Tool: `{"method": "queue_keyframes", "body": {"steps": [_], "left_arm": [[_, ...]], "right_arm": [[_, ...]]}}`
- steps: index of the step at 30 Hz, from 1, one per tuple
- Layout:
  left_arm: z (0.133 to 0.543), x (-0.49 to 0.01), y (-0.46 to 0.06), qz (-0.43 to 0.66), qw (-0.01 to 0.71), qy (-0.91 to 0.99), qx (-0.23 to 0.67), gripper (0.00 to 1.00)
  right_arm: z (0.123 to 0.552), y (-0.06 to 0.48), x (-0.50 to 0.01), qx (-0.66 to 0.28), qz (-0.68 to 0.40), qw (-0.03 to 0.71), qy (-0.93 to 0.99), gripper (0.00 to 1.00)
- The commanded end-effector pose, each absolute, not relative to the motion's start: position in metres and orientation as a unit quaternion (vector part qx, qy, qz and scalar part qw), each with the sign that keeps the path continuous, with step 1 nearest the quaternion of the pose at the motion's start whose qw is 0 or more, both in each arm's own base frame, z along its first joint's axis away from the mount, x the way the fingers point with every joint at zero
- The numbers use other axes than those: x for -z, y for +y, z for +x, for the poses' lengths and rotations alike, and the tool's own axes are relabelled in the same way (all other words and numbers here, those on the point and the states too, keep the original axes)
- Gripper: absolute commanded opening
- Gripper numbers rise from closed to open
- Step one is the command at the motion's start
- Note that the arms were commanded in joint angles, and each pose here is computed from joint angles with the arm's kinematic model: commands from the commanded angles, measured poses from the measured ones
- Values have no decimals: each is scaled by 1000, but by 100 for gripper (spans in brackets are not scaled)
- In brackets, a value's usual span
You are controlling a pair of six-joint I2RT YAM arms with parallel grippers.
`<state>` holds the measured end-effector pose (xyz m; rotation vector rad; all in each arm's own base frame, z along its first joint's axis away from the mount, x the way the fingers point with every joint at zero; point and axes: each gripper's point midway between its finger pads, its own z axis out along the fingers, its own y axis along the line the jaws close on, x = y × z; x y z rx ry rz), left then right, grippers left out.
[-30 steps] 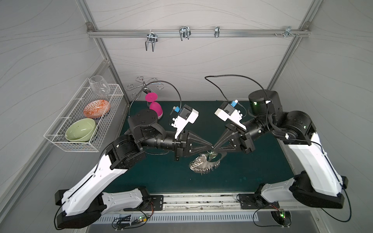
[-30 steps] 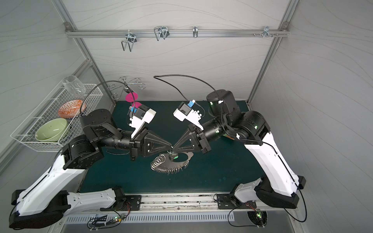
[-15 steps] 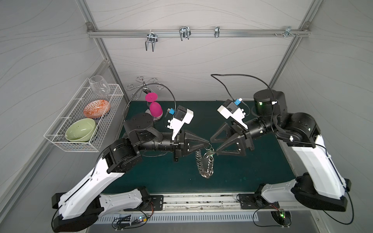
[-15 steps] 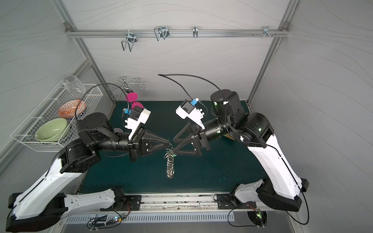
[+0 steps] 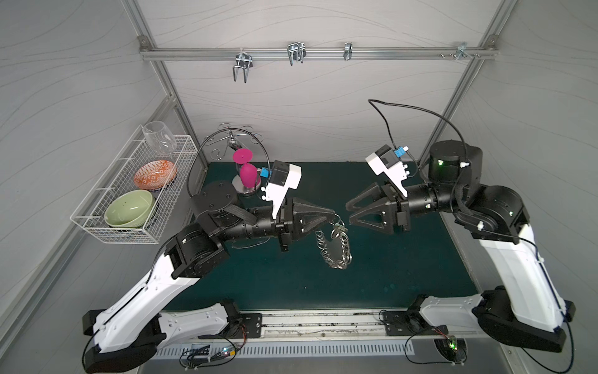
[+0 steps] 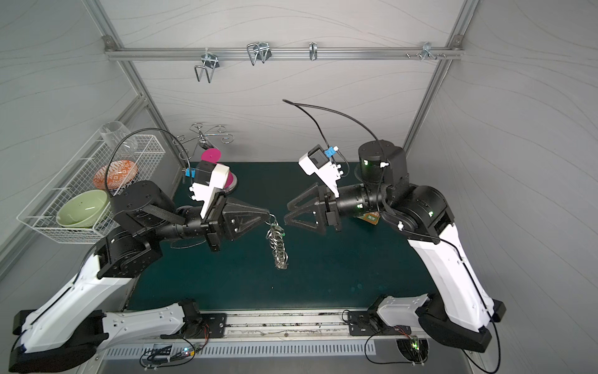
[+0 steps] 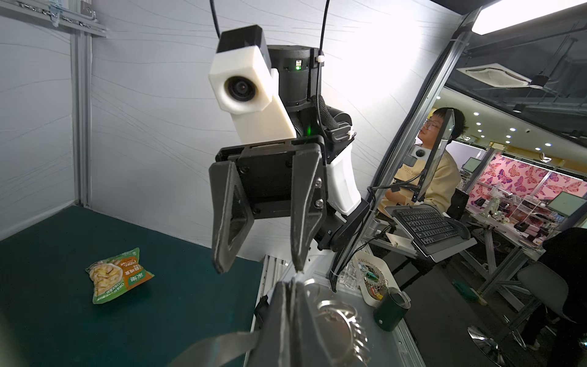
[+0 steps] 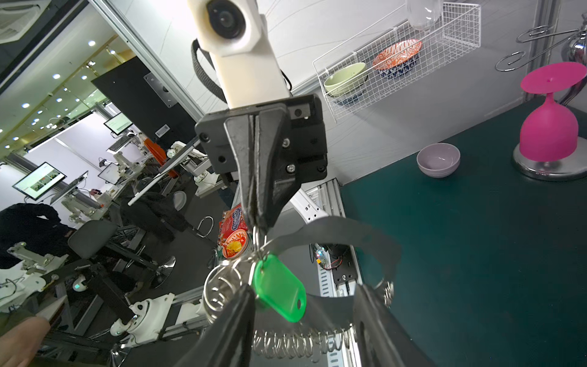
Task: Attach keys to a key ring
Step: Adjust the key on the keyring.
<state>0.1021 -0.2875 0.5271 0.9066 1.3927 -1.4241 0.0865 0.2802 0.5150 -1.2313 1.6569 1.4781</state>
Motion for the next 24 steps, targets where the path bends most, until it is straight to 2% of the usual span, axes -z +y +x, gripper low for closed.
{"method": "queue_keyframes", "body": {"steps": [1,7,12,18,24], "left_arm": [[103,-555,-281,359,505,526,583,0],[107,-556,-280,351,512,527,580,0],[110,-557,-281,346,516,530,578,0],[114,-559,-280,338,525,529,574,0],[119,-558,-280,331,534,535,565,0]], "right_arm": [[84,282,-521,-547,-477,314,613,52],[78,286,-516,-545,-489,305,608,58],[82,280,-516,-532,-480,331,614,61],[84,270,-520,-514,-473,367,615,61],[76,272,-524,-520,-483,360,605,56]]}}
